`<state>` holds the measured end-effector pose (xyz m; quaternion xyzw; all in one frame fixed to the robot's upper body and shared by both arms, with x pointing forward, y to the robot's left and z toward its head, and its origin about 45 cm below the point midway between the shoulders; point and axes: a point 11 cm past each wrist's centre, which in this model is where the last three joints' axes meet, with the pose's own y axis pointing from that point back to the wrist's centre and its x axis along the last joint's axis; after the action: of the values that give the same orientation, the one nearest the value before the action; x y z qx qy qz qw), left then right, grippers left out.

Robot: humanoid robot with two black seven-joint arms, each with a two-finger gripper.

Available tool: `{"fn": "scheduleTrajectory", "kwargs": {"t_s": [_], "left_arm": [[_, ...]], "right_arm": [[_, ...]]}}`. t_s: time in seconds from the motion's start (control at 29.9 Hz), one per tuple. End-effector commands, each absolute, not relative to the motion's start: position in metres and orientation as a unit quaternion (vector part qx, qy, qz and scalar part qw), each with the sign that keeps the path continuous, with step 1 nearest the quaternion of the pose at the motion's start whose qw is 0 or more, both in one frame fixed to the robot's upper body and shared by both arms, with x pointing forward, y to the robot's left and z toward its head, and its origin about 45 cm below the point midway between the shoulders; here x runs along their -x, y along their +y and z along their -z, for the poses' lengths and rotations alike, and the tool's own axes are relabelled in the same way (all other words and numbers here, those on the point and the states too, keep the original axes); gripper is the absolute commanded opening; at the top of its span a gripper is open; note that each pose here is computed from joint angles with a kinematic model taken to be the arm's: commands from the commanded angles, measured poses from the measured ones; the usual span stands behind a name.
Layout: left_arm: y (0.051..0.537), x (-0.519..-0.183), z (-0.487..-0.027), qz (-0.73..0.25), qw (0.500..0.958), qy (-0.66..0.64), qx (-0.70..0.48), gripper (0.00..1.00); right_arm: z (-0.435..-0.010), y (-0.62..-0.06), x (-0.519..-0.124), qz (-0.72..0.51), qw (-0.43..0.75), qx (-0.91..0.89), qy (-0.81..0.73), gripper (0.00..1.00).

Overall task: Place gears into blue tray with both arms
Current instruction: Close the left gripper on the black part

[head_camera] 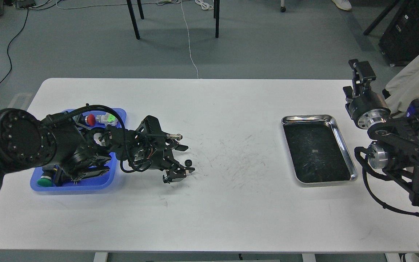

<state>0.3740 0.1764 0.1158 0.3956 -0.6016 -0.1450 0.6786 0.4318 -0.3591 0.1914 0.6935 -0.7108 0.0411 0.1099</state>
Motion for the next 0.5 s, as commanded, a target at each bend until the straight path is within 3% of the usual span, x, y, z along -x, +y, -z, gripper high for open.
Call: {"fn": "scheduleTrajectory", "kwargs": {"t_s": [0.0, 0.23, 0.47], "left_arm": [[0.1768, -0.3724, -0.1134, 0.146, 0.680, -0.599, -0.396, 0.65], [0.1812, -0.3777, -0.1124, 0.141, 0.674, -0.602, -0.404, 0.56], [0.1836, -0.3769, -0.1080, 0.140, 0.674, -0.601, -0.406, 0.54]], "right_arm": [[-0.1909, -0.3591, -0.4315, -0.042, 0.111, -0.694, -0.711, 0.95], [-0.1902, -0.3588, -0.4312, -0.041, 0.112, -0.694, -0.710, 0.95], [-0.1862, -0.3596, -0.4286, -0.039, 0.116, -0.694, -0.709, 0.95]]}}
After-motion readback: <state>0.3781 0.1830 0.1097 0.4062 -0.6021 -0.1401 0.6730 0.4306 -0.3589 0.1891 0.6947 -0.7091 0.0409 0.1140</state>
